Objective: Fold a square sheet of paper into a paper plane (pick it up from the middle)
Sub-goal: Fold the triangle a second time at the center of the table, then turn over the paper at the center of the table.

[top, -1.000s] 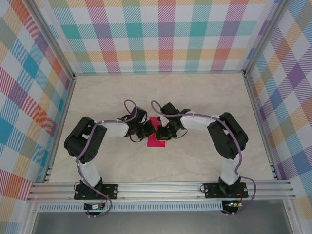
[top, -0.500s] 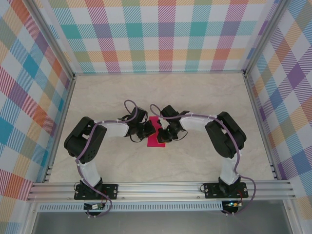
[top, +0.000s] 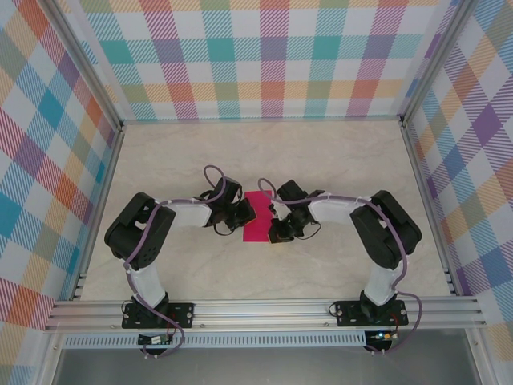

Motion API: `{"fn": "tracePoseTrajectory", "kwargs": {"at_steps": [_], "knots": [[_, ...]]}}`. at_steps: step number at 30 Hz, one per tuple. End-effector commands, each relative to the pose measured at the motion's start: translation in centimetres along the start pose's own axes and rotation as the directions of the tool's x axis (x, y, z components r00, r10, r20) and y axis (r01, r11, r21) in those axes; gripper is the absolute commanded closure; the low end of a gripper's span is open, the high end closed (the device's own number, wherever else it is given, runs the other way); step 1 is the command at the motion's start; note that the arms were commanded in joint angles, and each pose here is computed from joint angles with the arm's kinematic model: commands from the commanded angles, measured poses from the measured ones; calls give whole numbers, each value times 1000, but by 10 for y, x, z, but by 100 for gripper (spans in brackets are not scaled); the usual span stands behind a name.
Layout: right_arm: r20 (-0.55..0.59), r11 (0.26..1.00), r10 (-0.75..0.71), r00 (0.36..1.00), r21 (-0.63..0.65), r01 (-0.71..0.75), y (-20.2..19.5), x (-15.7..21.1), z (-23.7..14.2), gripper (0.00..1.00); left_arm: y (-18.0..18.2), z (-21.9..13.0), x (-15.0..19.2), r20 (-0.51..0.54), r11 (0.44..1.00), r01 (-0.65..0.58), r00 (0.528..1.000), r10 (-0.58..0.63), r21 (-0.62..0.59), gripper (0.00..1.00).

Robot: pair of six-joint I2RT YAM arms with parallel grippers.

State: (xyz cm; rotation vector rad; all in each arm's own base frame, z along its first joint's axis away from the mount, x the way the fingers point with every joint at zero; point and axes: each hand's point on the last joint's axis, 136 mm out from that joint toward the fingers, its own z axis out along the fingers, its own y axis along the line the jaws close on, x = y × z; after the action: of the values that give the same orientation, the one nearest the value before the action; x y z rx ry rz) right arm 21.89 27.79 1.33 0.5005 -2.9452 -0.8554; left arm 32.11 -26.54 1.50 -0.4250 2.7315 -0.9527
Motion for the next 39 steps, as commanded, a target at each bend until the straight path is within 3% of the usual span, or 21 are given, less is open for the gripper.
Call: {"fn": "tracePoseTrajectory", "kwargs": {"at_steps": [1,7,9,13,20,26,30,35,39], "knots": [[-107,990,110,988,102,-99,-26,43,-8,92,107,7,30,-27,930,68,996,-84,-362,100],[132,996,89,987,16,-92,6,-21,-56,86,40,0,7,-25,984,-4,1000,0,-176,96],[164,993,114,980,6,-117,6,-38,-58,82,9,-8,-4,-8,995,-27,1000,26,-96,89],[205,988,153,967,-35,-149,8,-67,-55,72,-30,-30,-22,49,999,-30,998,31,-23,64],[154,988,140,978,-88,-128,13,-81,-37,57,-8,-51,-21,142,996,63,988,-54,-55,47],[107,982,72,992,-182,-52,28,-80,-31,52,6,-49,-4,119,993,115,987,-112,-21,44],[97,981,49,994,-192,-30,29,-80,-30,53,6,-48,0,103,992,123,987,-122,-4,45],[91,987,67,994,-152,-53,18,-83,-25,76,-1,-45,2,80,992,121,989,-124,41,48],[113,986,91,989,-151,-73,11,-87,-27,86,-10,-43,5,54,991,106,992,-111,86,51]]}}
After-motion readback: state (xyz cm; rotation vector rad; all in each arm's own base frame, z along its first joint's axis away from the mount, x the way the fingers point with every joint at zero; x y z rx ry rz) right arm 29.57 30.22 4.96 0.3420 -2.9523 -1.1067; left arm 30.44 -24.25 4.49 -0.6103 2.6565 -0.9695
